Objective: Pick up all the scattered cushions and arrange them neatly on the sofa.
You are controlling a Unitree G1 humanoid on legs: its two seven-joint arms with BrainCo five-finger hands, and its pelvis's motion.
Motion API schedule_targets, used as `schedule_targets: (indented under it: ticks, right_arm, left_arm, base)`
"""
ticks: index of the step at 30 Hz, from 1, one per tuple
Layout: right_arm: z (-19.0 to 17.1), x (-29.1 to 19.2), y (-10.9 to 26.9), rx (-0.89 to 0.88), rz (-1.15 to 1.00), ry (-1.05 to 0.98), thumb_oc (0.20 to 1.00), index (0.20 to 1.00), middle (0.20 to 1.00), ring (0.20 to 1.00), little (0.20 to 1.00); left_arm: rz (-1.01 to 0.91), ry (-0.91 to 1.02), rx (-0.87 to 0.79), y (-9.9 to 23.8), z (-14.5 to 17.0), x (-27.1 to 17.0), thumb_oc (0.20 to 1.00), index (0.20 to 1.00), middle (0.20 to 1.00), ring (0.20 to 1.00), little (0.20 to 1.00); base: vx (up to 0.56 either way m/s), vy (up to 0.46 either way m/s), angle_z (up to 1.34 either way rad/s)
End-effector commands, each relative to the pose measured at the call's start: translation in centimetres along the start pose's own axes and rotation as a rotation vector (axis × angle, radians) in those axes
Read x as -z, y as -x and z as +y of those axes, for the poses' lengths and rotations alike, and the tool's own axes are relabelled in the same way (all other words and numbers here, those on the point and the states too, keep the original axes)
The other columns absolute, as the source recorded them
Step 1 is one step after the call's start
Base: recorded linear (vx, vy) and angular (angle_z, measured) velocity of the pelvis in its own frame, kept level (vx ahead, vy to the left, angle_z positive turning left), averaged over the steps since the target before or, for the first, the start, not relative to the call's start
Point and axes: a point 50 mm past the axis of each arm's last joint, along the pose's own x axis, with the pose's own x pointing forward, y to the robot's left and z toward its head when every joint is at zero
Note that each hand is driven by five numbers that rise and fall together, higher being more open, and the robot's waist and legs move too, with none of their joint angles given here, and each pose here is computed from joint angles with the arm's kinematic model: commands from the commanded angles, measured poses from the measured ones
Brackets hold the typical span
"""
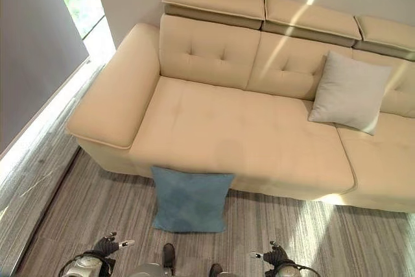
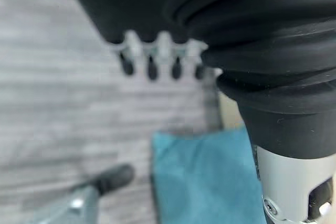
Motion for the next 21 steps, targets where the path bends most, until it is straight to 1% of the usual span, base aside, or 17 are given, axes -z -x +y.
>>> schedule_targets:
  ticks: [1, 5, 8, 12, 21]
  right_arm:
    - [-2.6, -1.7, -0.4, 0.078, -0.058, 0.041, 1.0, 1.0, 1.0, 1.0, 1.0]
    - [-3.0, -4.2, -0.6, 0.093, -0.147, 0.016, 1.0, 1.0, 1.0, 1.0, 1.0]
    - [-3.3, -5.2, -0.6, 0.108, -0.188, 0.005, 1.0, 1.0, 1.0, 1.0, 1.0]
    - [-3.5, -4.9, -0.6, 0.114, -0.183, 0.024, 1.0, 1.0, 1.0, 1.0, 1.0]
    - [-3.3, -4.9, -0.6, 0.109, -0.177, 0.031, 1.0, 1.0, 1.0, 1.0, 1.0]
  left_arm:
    - [-0.024, 0.015, 0.025, -0.1, -1.3, -0.5, 1.0, 1.0, 1.0, 1.0, 1.0]
    - [-0.075, 0.019, 0.001, -0.3, -0.6, -2.2, 1.0, 1.0, 1.0, 1.0, 1.0]
    - [-0.106, 0.015, -0.015, -0.5, -0.3, -3.3, 1.0, 1.0, 1.0, 1.0, 1.0]
    - [-0.117, 0.047, -0.013, -0.5, -0.5, -3.5, 1.0, 1.0, 1.0, 1.0, 1.0]
    - [-0.119, 0.044, -0.008, -0.5, -0.7, -3.6, 1.0, 1.0, 1.0, 1.0, 1.0]
  base:
    - [0.02, 0.087, -0.28]
    - [-0.07, 0.021, -0.17]
    - [-0.08, -0.073, -0.13]
    - [0.01, -0.056, 0.23]
    - [0.04, 0.013, 0.12]
